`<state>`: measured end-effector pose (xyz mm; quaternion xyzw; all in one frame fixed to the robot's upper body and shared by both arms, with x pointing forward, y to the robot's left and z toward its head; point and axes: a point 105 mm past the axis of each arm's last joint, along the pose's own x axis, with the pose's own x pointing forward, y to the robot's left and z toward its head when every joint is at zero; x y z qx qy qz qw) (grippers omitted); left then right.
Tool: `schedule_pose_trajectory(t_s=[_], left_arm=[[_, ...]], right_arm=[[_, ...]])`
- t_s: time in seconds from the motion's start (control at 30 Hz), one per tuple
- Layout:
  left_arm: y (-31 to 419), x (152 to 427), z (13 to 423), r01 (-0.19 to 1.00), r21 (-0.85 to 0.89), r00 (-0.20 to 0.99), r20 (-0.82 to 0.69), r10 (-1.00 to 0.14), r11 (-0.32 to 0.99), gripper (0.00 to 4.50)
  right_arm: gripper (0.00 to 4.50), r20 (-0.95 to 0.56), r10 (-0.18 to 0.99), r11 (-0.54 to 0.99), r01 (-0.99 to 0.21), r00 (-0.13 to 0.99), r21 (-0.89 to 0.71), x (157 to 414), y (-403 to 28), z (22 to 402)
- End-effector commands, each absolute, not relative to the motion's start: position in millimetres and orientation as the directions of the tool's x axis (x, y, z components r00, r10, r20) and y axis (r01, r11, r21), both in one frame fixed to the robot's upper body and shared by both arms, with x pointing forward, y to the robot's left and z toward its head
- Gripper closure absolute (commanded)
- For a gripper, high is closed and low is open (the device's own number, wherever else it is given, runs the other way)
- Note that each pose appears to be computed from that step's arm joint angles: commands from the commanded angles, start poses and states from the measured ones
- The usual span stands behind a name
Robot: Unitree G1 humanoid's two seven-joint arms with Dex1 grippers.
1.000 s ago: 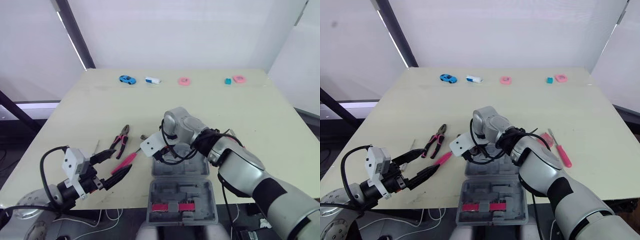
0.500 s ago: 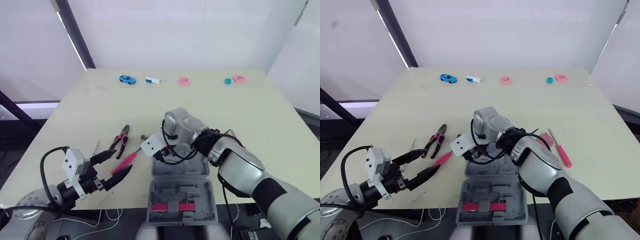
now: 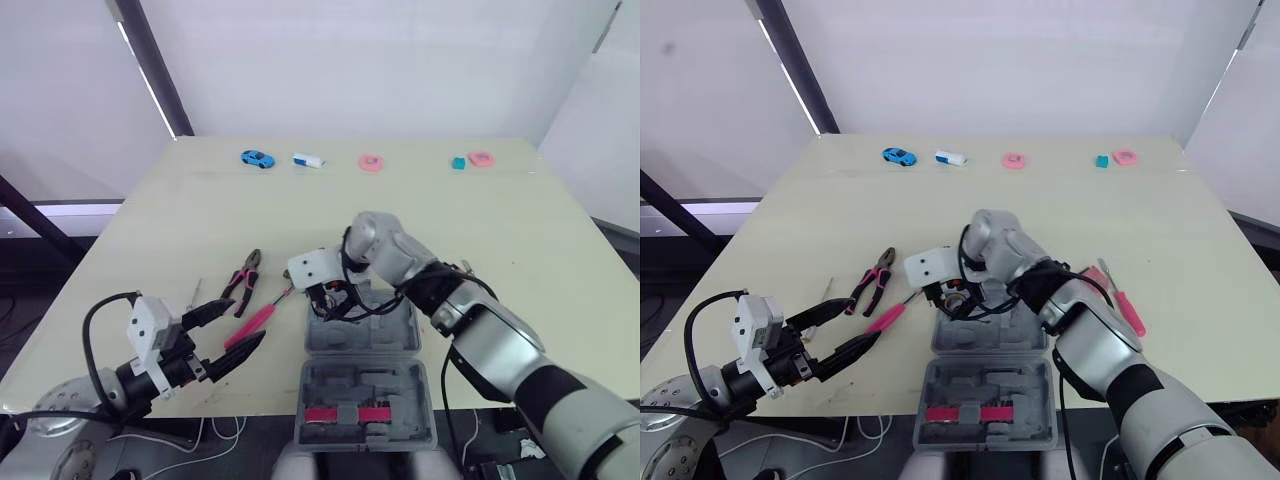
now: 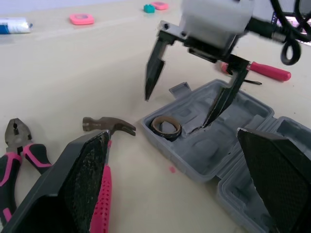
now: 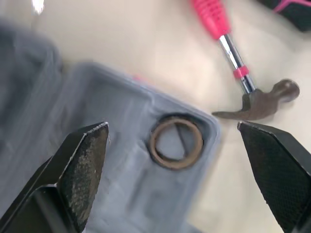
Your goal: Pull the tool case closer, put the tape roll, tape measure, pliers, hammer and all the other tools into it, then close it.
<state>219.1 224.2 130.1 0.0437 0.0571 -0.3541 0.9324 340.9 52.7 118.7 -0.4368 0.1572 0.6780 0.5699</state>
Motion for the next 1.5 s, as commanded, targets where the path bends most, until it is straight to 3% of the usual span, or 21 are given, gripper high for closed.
schedule_pose_trajectory(t_s=[0.03,0.07,0.17,0.2,0.27,0.4,0.7,1.07,1.27,1.5], left_arm=[[227.4,219.2,135.8,0.663,0.073,0.748,-0.114,-0.654,0.745,0.0],[227.5,219.4,135.4,0.663,0.073,0.747,-0.114,-0.655,0.745,0.0],[227.8,220.3,134.5,0.666,0.068,0.745,-0.114,-0.657,0.743,0.0],[228.1,220.5,134.4,0.666,0.068,0.745,-0.114,-0.658,0.743,0.0],[230.2,221.5,134.1,0.668,0.067,0.743,-0.117,-0.659,0.741,0.0],[233.4,223.0,134.3,0.671,0.07,0.74,-0.121,-0.662,0.738,0.0],[232.7,225.4,133.3,0.675,0.069,0.736,-0.119,-0.666,0.734,0.0],[231.1,225.1,132.7,0.677,0.066,0.735,-0.116,-0.669,0.733,0.0],[231.3,224.9,132.2,0.676,0.063,0.736,-0.115,-0.668,0.734,0.0],[232.1,226.3,134.2,0.671,0.069,0.741,-0.098,-0.665,0.738,0.0]], right_arm=[[0.55,-0.618,0.783,-0.117,-0.955,0.079,-0.271,344.7,49.9,135.4],[0.85,-0.594,0.799,-0.077,-0.964,0.094,-0.255,345.3,48.5,135.2],[2.44,-0.508,0.85,0.033,-0.975,0.142,-0.219,346.4,48.1,134.0],[2.68,-0.494,0.856,0.053,-0.976,0.153,-0.211,346.5,47.5,133.0],[3.62,-0.448,0.876,0.093,-0.974,0.179,-0.207,345.5,46.2,128.2],[3.62,-0.364,0.911,0.133,-0.974,0.194,-0.185,336.6,47.5,121.6],[3.62,-0.346,0.902,0.206,-0.962,0.258,-0.181,340.0,50.8,94.0],[3.62,-0.514,0.815,0.271,-0.96,0.267,-0.069,344.3,37.7,44.5],[3.62,-0.431,0.853,0.276,-0.955,0.295,-0.107,350.2,39.9,75.2],[3.62,-0.222,0.926,0.28,-0.95,0.305,-0.137,347.2,29.1,133.7]])
